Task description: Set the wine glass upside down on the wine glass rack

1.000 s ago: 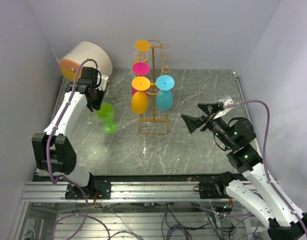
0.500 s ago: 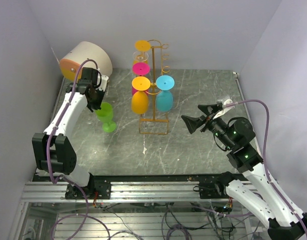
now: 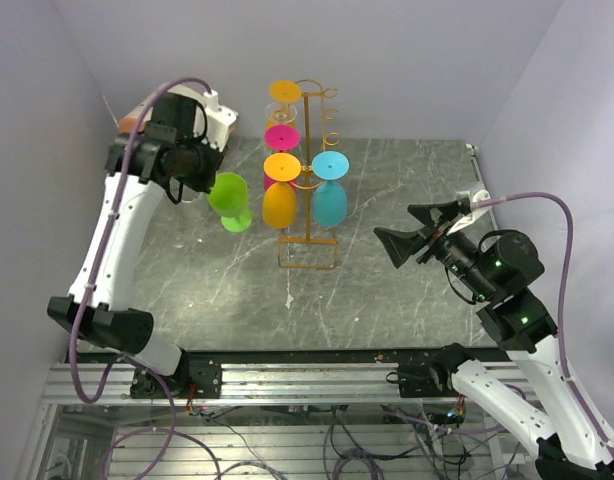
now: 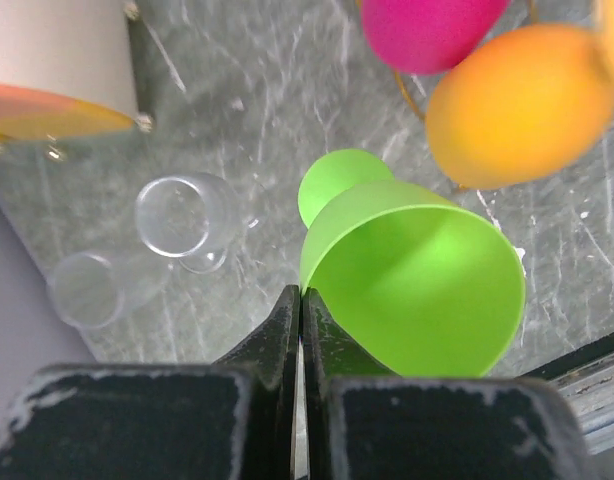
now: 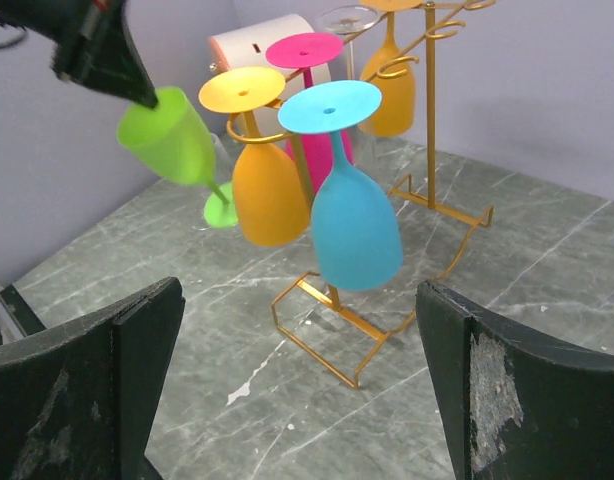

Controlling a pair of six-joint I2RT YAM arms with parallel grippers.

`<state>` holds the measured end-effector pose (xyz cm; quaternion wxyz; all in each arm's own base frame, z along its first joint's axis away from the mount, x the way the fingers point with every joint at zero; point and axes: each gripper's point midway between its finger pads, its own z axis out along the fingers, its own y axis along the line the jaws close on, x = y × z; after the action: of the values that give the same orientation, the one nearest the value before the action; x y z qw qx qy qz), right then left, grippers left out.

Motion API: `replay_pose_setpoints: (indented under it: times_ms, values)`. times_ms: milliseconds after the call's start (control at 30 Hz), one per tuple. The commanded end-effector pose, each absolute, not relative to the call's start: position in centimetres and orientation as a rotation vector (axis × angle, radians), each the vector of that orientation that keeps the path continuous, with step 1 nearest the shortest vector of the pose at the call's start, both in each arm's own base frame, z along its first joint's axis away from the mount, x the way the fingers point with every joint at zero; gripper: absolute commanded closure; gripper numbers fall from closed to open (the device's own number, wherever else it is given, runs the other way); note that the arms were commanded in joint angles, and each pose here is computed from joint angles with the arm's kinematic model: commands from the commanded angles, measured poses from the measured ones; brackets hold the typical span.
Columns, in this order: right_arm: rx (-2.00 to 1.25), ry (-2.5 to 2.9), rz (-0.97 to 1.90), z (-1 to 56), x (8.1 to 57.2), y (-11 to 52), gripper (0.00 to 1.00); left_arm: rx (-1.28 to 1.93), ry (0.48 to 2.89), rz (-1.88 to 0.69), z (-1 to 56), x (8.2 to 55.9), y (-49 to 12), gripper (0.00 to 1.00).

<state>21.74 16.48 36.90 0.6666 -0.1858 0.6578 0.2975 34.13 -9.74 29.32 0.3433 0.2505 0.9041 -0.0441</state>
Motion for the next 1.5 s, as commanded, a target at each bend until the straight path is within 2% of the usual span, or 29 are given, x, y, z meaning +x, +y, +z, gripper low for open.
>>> replay_pose_setpoints:
  times_ms: [0,200,333,433,500,600,633,900,1033,1133,1300,1467]
  values:
    - [-0.404,1.47,0.717,38.7,20.1,16.1,0.0,0.73,2.24,-0.105,35.9,30.2,-9.3,0.93]
    - [-0.498,1.388,0.929,43.7,17.7,18.8,0.0,0.631,1.935,0.094,46.4,28.6,-6.3,0.93]
    - [-0.521,1.448,1.056,44.8,18.4,21.0,0.0,0.483,1.643,0.17,53.6,27.3,-4.5,0.93]
    - [-0.495,1.46,1.284,45.7,18.6,23.6,0.0,0.382,1.446,0.148,58.0,25.4,-3.9,0.93]
    - [-0.441,1.425,1.516,46.8,18.4,25.3,0.07,0.37,1.407,0.117,59.5,25.0,-4.2,0.93]
    - [-0.224,1.281,1.918,50.3,18.6,26.0,0.26,0.364,1.342,0.075,60.9,24.6,-4.8,0.93]
    - [-0.17,1.243,2.014,51.0,18.6,26.3,0.28,0.366,1.337,0.059,61.1,24.5,-5.0,0.93]
    - [0.044,1.151,2.207,57.4,19.4,32.9,0.29,0.352,1.284,-0.076,62.1,23.2,-6.4,0.93]
    - [0.203,1.11,2.391,57.8,21.7,36.3,0.42,0.343,1.267,-0.119,62.5,22.8,-6.7,0.93]
    - [0.23,1.114,2.486,57.9,23.2,39.2,0.47,0.347,1.238,-0.158,62.9,22.2,-7.1,0.93]
    - [0.395,1.224,2.452,56.1,25.6,42.4,0.46,0.347,1.238,-0.23,62.6,21.9,-7.7,0.93]
    - [0.562,1.209,2.376,55.4,27.6,42.0,0.46,0.357,1.247,-0.26,61.8,22.1,-8.1,0.93]
